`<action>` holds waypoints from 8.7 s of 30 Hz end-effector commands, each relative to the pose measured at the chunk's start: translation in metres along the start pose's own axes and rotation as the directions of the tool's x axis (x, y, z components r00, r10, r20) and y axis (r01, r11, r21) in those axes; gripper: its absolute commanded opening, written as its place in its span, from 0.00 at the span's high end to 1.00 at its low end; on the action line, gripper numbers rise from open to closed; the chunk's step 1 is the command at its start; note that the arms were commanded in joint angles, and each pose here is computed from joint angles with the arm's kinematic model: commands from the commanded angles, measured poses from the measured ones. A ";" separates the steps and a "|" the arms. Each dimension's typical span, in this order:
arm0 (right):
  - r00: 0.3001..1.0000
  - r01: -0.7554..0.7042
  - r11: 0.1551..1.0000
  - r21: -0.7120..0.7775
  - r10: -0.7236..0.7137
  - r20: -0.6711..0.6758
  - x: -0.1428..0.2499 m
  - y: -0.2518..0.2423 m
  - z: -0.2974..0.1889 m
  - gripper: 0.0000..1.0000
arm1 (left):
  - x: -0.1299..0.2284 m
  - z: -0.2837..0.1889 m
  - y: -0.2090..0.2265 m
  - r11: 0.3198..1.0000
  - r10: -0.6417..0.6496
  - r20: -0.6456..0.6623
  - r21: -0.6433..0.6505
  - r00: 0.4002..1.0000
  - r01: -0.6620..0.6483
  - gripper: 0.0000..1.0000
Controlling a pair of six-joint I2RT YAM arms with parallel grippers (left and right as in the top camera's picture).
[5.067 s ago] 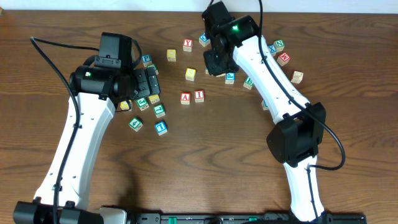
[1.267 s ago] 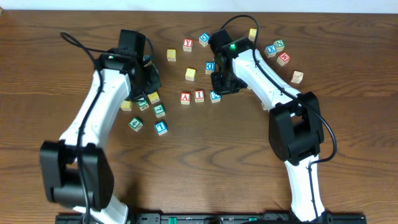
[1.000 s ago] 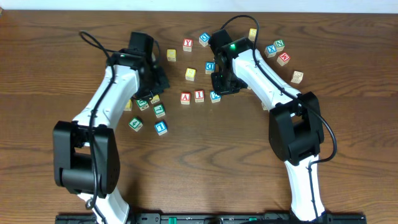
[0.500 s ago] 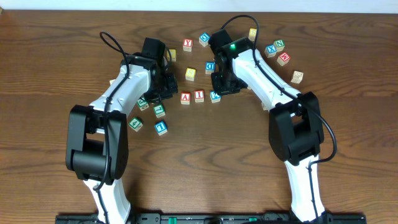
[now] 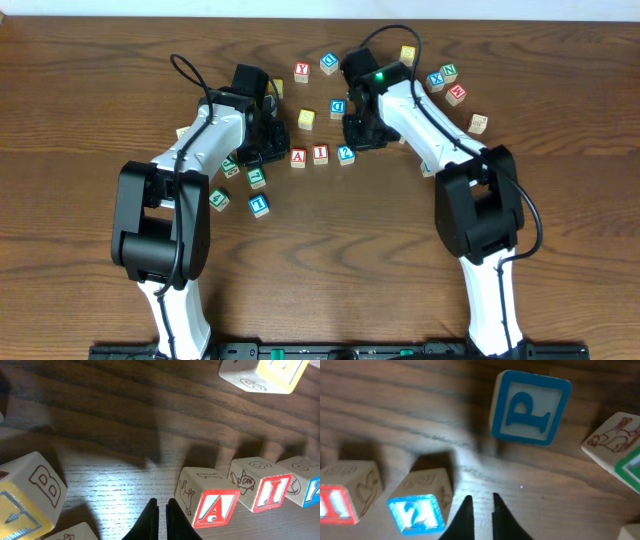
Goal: Spell out AI2
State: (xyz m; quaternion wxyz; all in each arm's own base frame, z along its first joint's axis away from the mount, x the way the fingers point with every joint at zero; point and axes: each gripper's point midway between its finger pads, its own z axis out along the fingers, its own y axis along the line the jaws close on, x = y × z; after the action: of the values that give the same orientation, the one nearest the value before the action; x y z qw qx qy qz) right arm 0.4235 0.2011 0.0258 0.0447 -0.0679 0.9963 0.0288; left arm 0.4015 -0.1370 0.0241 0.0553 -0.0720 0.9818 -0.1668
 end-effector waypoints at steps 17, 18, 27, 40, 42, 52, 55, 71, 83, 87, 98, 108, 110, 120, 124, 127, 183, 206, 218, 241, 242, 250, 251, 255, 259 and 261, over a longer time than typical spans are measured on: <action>0.999 -0.016 0.998 -0.059 0.013 -0.040 0.011 0.005 0.016 0.98 | 0.011 0.008 -0.017 0.998 0.059 -0.022 0.006 0.998 -0.059 0.93; 0.999 -0.014 0.998 -0.059 0.012 -0.039 0.011 0.006 0.016 0.99 | 0.011 0.008 -0.018 0.998 0.062 -0.022 0.008 0.998 -0.062 0.93; 0.999 0.005 0.996 -0.088 -0.008 -0.037 0.013 0.019 0.015 0.98 | 0.011 0.008 -0.019 0.998 0.061 -0.021 0.009 0.998 -0.061 0.93; 1.000 0.010 0.996 -0.094 -0.012 -0.023 0.010 0.022 0.016 0.95 | 0.010 0.011 -0.032 0.995 0.096 0.000 0.024 0.995 -0.096 0.93; 1.000 0.009 0.995 -0.100 -0.011 -0.022 0.010 0.023 0.015 0.95 | 0.012 0.012 -0.035 0.994 0.104 -0.004 0.025 0.995 -0.104 0.92; 1.000 0.021 0.992 -0.124 -0.024 -0.018 0.012 0.037 0.015 0.94 | 0.019 0.015 -0.046 0.990 0.135 -0.010 0.030 0.991 -0.134 0.93; 0.999 0.025 0.992 -0.125 -0.027 -0.017 0.013 0.040 0.015 0.94 | 0.019 0.015 -0.046 0.990 0.137 -0.009 0.030 0.991 -0.137 0.93; 0.998 0.017 0.993 -0.113 -0.024 -0.057 0.023 0.039 0.015 0.95 | 0.008 0.015 -0.042 0.966 0.258 0.035 -0.010 0.966 -0.258 0.92; 0.999 0.002 0.993 -0.115 -0.008 -0.049 0.020 0.039 0.015 0.94 | 0.012 0.016 -0.044 0.961 0.278 0.023 -0.011 0.960 -0.278 0.92; 0.999 0.002 0.993 -0.115 -0.008 -0.049 0.020 0.039 0.015 0.96 | 0.013 0.016 -0.045 0.960 0.280 0.021 -0.011 0.960 -0.280 0.92; 0.998 0.008 0.994 -0.112 -0.015 -0.057 0.022 0.037 0.014 0.94 | 0.013 0.016 -0.044 0.960 0.279 0.021 -0.011 0.960 -0.279 0.92; 1.000 0.020 0.991 -0.133 -0.017 0.026 0.002 0.035 -0.025 0.93 | 0.015 0.016 -0.044 0.961 0.277 0.014 -0.012 0.961 -0.277 0.93; 0.999 0.022 0.990 -0.139 -0.015 0.052 -0.001 0.033 -0.037 0.90 | 0.015 0.016 -0.044 0.961 0.277 0.014 -0.013 0.961 -0.277 0.92; 0.997 0.020 0.994 -0.106 -0.028 -0.075 0.037 0.029 -0.045 0.97 | 0.015 0.016 -0.043 0.968 0.251 0.014 -0.013 0.968 -0.251 0.93; 0.991 0.031 0.996 -0.089 -0.043 -0.129 0.056 0.034 -0.038 0.99 | 0.015 0.016 -0.043 0.971 0.241 0.013 -0.013 0.971 -0.240 0.92; 0.989 0.020 0.996 -0.083 -0.032 -0.145 0.062 0.038 -0.031 0.99 | 0.015 0.016 -0.043 0.976 0.217 0.014 -0.012 0.976 -0.217 0.93; 0.999 -0.034 0.998 -0.052 0.035 0.018 0.043 0.059 0.002 0.99 | 0.018 0.016 -0.042 0.991 0.133 0.002 -0.016 0.991 -0.133 0.93; 0.980 -0.137 0.990 -0.043 0.142 0.142 0.019 0.018 -0.050 0.99 | 0.017 0.016 -0.042 0.991 0.135 0.006 -0.014 0.991 -0.135 0.92; 0.976 -0.162 0.985 -0.056 0.168 0.141 0.026 0.017 -0.012 0.98 | 0.016 0.016 -0.043 0.991 0.136 0.009 -0.013 0.991 -0.136 0.92; 0.980 -0.105 0.988 -0.116 0.122 0.158 0.032 0.040 0.003 0.94 | 0.015 0.017 -0.046 0.990 0.143 0.017 -0.008 0.990 -0.143 0.92; 0.980 -0.104 0.988 -0.117 0.122 0.157 0.032 0.040 0.003 0.95 | 0.016 0.017 -0.047 0.989 0.146 0.017 -0.007 0.989 -0.146 0.93; 0.980 -0.104 0.988 -0.117 0.122 0.157 0.032 0.040 0.003 0.95 | 0.018 0.019 -0.056 0.986 0.169 0.023 0.001 0.985 -0.169 0.93; 0.980 -0.104 0.988 -0.116 0.122 0.157 0.032 0.040 0.003 0.95 | 0.018 0.019 -0.057 0.985 0.170 0.023 0.001 0.985 -0.170 0.93; 0.980 -0.104 0.988 -0.116 0.122 0.157 0.032 0.040 0.003 0.96 | 0.019 0.019 -0.058 0.985 0.173 0.022 0.001 0.985 -0.173 0.93; 0.980 -0.104 0.988 -0.117 0.122 0.157 0.032 0.040 0.003 0.97 | 0.019 0.019 -0.058 0.985 0.174 0.022 0.001 0.985 -0.174 0.93; 0.980 -0.104 0.988 -0.117 0.122 0.157 0.032 0.040 0.003 0.97 | 0.018 0.019 -0.056 0.985 0.173 0.025 -0.003 0.985 -0.173 0.92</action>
State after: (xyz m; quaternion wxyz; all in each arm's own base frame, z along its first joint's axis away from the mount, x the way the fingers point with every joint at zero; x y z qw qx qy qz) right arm 0.3952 0.2282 0.0277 0.1358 -0.0022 0.9876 0.0787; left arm 0.3971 -0.1868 0.0246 0.0879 0.0010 0.9853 -0.1462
